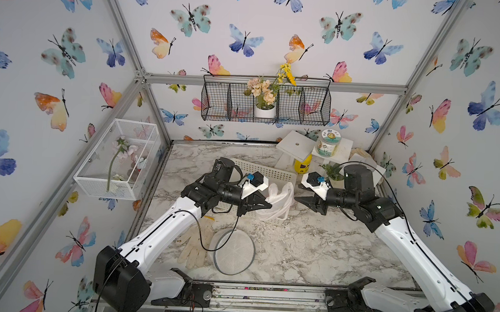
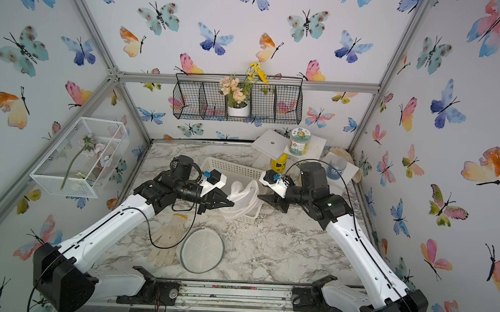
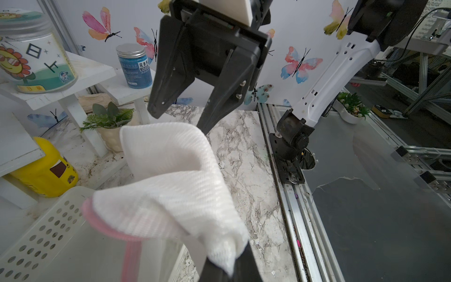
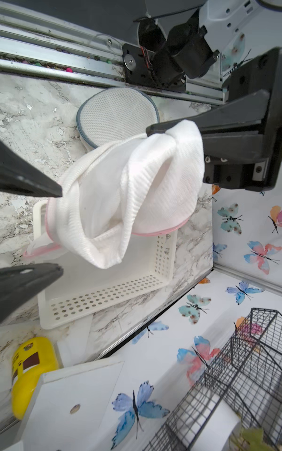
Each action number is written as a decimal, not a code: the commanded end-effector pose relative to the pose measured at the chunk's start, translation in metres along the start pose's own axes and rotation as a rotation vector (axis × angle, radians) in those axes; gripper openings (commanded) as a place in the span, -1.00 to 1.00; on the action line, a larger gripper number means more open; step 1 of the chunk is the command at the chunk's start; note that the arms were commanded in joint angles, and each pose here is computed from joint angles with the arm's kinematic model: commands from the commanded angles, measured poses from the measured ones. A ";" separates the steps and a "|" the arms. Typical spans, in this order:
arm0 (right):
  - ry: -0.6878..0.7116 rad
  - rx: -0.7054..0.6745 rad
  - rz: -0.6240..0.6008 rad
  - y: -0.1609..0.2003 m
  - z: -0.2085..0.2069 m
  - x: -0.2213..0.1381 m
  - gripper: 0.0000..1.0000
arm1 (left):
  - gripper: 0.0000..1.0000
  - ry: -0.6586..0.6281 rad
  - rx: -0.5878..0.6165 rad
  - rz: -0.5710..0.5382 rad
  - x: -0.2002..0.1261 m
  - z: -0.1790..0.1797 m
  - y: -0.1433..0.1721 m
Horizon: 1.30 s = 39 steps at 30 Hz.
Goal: Turn the laundry bag inside out
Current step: Turn over the laundry bag.
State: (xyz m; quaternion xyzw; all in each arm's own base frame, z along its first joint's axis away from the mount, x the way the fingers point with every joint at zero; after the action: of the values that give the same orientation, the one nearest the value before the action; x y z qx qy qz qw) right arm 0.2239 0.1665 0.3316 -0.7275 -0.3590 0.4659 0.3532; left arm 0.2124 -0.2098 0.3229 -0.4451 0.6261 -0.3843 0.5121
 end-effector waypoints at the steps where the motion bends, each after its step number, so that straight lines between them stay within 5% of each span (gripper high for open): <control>1: -0.086 -0.107 -0.080 -0.014 0.002 0.000 -0.09 | -1.00 0.041 0.032 0.000 -0.002 -0.003 -0.004; 39: -0.231 -0.225 -0.031 -0.007 0.032 0.021 -0.33 | -1.00 -0.023 -0.015 0.088 0.005 0.018 -0.006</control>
State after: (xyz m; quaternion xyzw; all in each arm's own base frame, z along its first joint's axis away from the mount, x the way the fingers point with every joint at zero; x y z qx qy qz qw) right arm 0.2144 0.1923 0.3187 -0.7159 -0.4420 0.4824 0.2438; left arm 0.2206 -0.2142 0.3188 -0.4176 0.6590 -0.3581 0.5129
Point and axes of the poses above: each gripper's point midway between its finger pads, its own x axis out along the fingers, its own z axis along the line the jaws close on, y = z × x, the point moved 9 cm from there along -x, back along the fingers, and after that the axes turned 7 degrees about -x, right-handed, at the moved point
